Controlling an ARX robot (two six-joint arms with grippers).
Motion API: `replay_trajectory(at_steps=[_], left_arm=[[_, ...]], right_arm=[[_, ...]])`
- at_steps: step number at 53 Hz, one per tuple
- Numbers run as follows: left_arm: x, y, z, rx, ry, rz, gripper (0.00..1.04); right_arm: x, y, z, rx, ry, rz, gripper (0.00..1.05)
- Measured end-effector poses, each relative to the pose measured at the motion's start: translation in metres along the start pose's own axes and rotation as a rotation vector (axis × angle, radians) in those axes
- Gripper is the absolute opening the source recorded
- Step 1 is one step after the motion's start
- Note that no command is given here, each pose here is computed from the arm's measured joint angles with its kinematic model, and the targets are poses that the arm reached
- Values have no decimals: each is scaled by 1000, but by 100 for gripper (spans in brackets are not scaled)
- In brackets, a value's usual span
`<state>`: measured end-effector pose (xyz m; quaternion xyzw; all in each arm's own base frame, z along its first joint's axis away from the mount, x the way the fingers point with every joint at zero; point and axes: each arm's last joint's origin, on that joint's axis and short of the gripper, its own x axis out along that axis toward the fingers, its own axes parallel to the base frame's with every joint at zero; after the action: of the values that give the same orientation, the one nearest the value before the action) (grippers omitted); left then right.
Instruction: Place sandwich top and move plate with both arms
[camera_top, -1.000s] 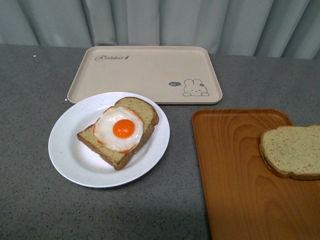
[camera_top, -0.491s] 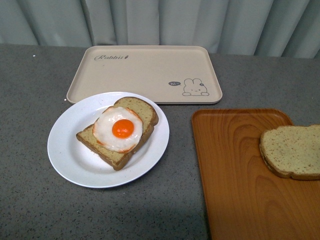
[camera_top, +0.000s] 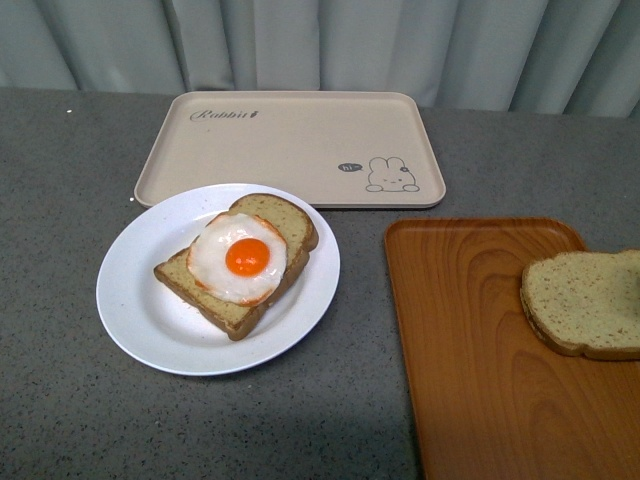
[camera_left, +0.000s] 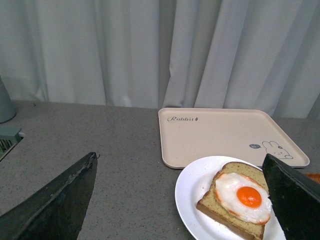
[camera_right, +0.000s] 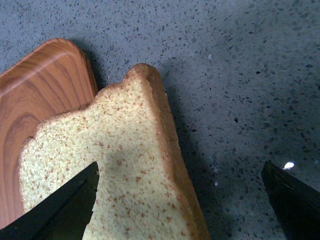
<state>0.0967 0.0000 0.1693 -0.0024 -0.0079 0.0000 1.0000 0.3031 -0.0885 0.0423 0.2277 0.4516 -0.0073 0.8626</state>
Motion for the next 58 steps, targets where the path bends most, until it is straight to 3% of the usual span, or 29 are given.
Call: replay_trajectory(at_steps=[14, 30, 45, 51, 58], left_arm=[[0, 0, 0, 0, 0, 0, 98], [0, 0, 0, 0, 0, 0, 98], [0, 0, 0, 0, 0, 0, 98], [0, 0, 0, 0, 0, 0, 98], [0, 0, 0, 0, 0, 0, 98]], right_arm=[[10, 10, -3, -31, 18, 37, 94], [10, 10, -2, -36, 10, 42, 48], [7, 13, 0, -47, 4, 68, 13], [-1, 20, 0, -64, -9, 78, 4], [-28, 44, 1, -96, -55, 144, 3]])
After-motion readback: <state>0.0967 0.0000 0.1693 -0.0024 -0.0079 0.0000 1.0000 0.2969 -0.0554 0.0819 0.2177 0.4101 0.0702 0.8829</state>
